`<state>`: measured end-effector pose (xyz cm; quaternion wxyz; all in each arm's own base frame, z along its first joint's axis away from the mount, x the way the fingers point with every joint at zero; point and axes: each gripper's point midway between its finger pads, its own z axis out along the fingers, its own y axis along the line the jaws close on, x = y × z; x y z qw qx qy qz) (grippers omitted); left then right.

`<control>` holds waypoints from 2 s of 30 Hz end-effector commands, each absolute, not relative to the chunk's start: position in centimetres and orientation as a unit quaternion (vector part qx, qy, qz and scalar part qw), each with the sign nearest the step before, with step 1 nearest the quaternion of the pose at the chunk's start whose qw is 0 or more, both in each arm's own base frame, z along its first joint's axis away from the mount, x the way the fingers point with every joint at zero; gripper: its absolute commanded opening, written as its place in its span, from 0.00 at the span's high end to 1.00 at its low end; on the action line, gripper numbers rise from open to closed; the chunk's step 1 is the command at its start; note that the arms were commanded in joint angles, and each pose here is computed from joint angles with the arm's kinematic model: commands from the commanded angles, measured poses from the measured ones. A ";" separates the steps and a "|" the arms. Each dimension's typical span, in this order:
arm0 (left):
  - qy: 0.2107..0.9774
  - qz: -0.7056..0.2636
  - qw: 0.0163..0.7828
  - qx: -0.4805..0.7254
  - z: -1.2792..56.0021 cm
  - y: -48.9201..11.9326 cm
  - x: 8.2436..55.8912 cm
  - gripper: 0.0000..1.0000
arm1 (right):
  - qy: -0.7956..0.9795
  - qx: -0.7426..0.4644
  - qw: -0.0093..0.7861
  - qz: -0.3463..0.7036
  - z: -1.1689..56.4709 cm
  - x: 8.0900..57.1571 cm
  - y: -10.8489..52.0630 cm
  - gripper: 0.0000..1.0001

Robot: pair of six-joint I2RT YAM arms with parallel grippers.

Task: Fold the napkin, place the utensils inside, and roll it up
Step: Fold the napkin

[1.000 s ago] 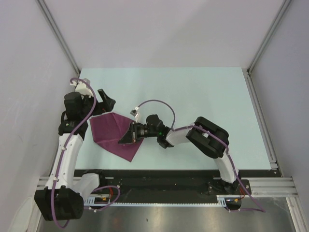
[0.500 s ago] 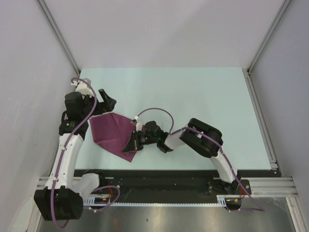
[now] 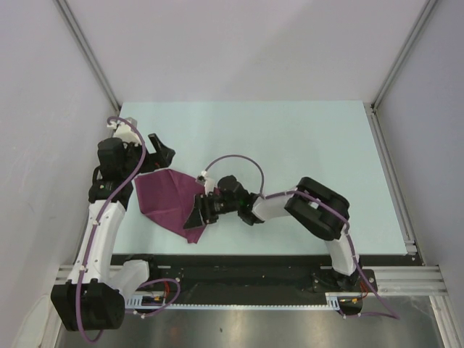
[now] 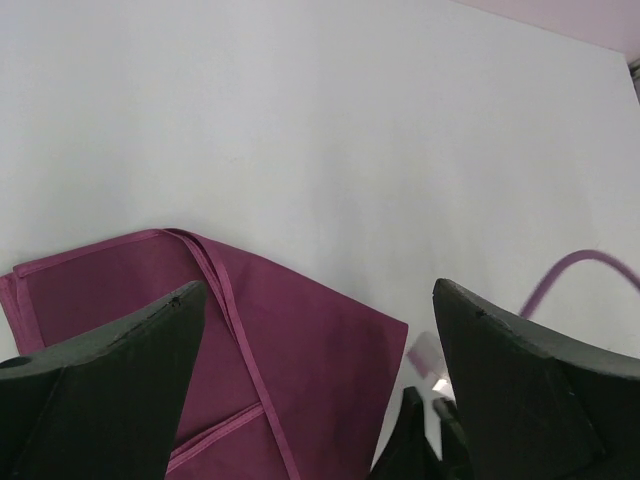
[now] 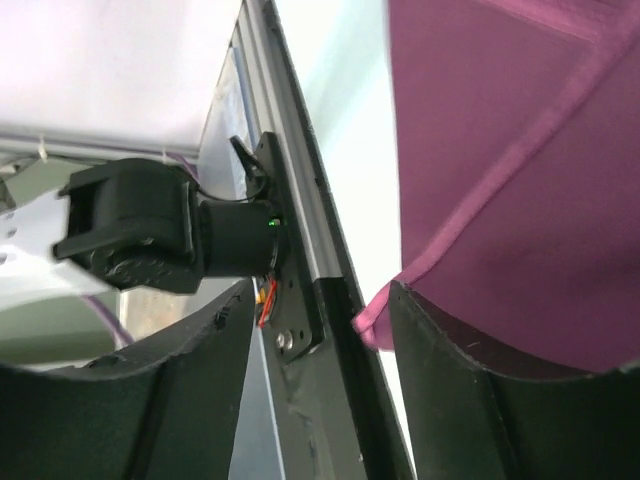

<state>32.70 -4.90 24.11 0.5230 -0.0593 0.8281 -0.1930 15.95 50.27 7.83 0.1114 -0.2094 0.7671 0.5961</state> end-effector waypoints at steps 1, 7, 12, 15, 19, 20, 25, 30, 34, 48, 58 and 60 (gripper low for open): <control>0.819 -0.202 0.534 -0.050 25.0 -5.4 32.6 0.00 | 0.739 -0.276 0.185 0.586 13.1 19.1 48.2 0.38; 0.819 -0.200 0.535 -0.050 25.0 -5.4 32.7 0.00 | 0.756 -0.301 0.248 0.526 12.7 29.1 44.7 0.34; 0.822 -0.198 0.532 -0.051 24.7 -5.3 32.7 0.00 | 0.758 -0.287 0.247 0.530 10.6 35.2 44.2 0.34; 0.823 -0.199 0.530 -0.050 24.6 -5.3 32.8 0.00 | 0.771 -0.280 0.224 0.526 8.4 36.8 44.1 0.36; 0.823 -0.199 0.529 -0.051 24.6 -5.3 32.9 0.00 | 0.769 -0.288 0.210 0.530 7.1 38.1 45.4 0.38; 0.824 -0.199 0.529 -0.051 24.5 -5.3 32.8 0.00 | 0.770 -0.286 0.203 0.533 6.7 38.2 45.5 0.39; 0.825 -0.199 0.526 -0.051 24.3 -5.4 32.9 0.00 | 0.769 -0.283 0.157 0.551 4.3 37.2 46.7 0.41; 0.825 -0.202 0.526 -0.051 24.4 -5.4 32.9 0.00 | 0.768 -0.289 0.134 0.555 3.6 36.0 48.1 0.43; 0.824 -0.204 0.526 -0.050 24.4 -5.5 32.8 0.00 | 0.770 -0.296 0.121 0.552 2.9 34.9 48.7 0.44; 0.822 -0.213 0.526 -0.047 24.5 -5.9 32.7 0.00 | 0.808 -0.260 0.126 0.513 0.7 36.1 48.2 0.65; 0.822 -0.219 0.523 -0.046 24.4 -6.1 32.8 0.00 | 0.836 -0.210 0.137 0.487 -0.3 37.8 46.0 1.00; 0.823 -0.219 0.522 -0.045 24.4 -6.2 32.8 0.00 | 0.837 -0.198 0.158 0.485 0.0 38.2 45.1 1.00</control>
